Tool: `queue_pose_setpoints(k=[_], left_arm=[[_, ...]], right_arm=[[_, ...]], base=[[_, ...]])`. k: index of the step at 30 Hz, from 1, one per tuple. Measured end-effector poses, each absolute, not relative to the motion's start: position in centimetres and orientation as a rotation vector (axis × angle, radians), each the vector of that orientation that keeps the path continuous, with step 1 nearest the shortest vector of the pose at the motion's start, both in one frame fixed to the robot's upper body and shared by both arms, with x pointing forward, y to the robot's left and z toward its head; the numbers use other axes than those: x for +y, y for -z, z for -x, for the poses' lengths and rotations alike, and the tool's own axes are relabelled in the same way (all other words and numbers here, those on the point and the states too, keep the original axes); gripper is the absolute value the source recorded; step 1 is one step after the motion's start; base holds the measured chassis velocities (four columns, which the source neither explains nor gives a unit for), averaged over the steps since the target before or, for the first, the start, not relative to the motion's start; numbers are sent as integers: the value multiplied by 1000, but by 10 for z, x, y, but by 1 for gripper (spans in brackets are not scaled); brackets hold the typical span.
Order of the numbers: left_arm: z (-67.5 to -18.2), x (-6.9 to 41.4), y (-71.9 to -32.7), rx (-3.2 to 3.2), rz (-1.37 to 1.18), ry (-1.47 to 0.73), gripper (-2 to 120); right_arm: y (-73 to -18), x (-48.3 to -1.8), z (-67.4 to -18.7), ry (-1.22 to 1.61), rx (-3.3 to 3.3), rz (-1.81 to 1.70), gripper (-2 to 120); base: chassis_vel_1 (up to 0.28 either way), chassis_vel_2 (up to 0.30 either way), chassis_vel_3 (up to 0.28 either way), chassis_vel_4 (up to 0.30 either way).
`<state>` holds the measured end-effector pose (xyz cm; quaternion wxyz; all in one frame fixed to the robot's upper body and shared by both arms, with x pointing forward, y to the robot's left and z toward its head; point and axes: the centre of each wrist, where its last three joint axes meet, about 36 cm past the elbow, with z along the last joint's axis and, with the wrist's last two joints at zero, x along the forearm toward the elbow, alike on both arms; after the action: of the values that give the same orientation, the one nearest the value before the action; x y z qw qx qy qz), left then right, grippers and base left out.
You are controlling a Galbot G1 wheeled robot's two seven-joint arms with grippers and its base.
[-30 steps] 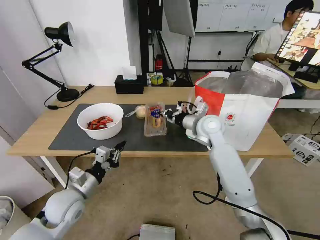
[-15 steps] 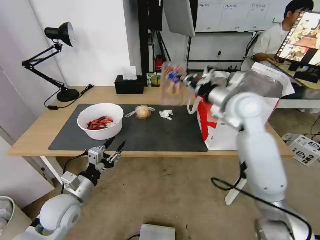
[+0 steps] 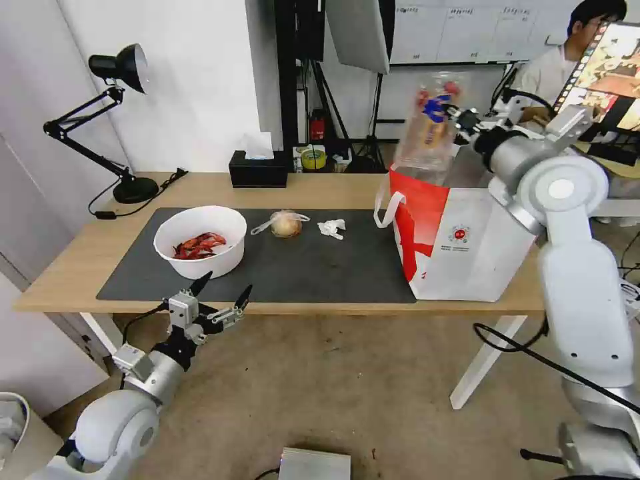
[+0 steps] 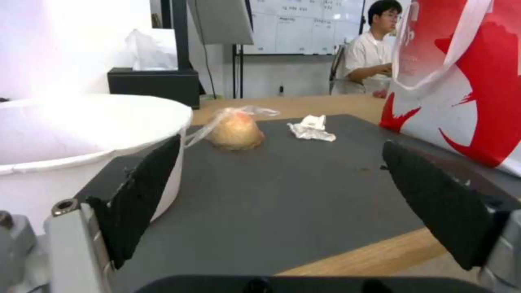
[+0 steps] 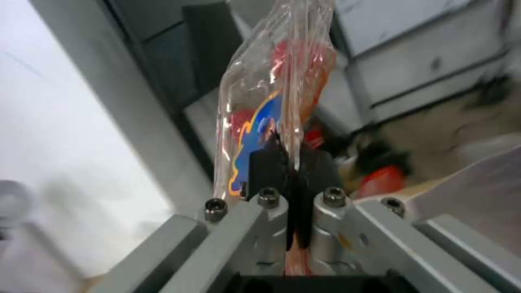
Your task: Pick up the trash from the table and place it into the takeout bag.
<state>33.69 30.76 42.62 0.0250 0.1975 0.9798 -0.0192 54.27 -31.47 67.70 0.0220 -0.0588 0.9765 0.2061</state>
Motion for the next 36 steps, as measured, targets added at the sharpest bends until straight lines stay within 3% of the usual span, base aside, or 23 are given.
queue_pose_setpoints(k=[8, 30, 36], left_arm=[[-337, 307, -426, 3029, -608, 65, 100], [-337, 304, -424, 3032, -598, 79, 100], [-337, 304, -424, 3034, -597, 77, 100]], right_arm=[[-657, -322, -536, -523, 3067, 117, 0], [-626, -321, -520, -669, 3173, 24, 0], [-630, -321, -518, -694, 3202, 15, 20]], base=[[0, 0, 0, 0], [0, 0, 0, 0], [0, 0, 0, 0]])
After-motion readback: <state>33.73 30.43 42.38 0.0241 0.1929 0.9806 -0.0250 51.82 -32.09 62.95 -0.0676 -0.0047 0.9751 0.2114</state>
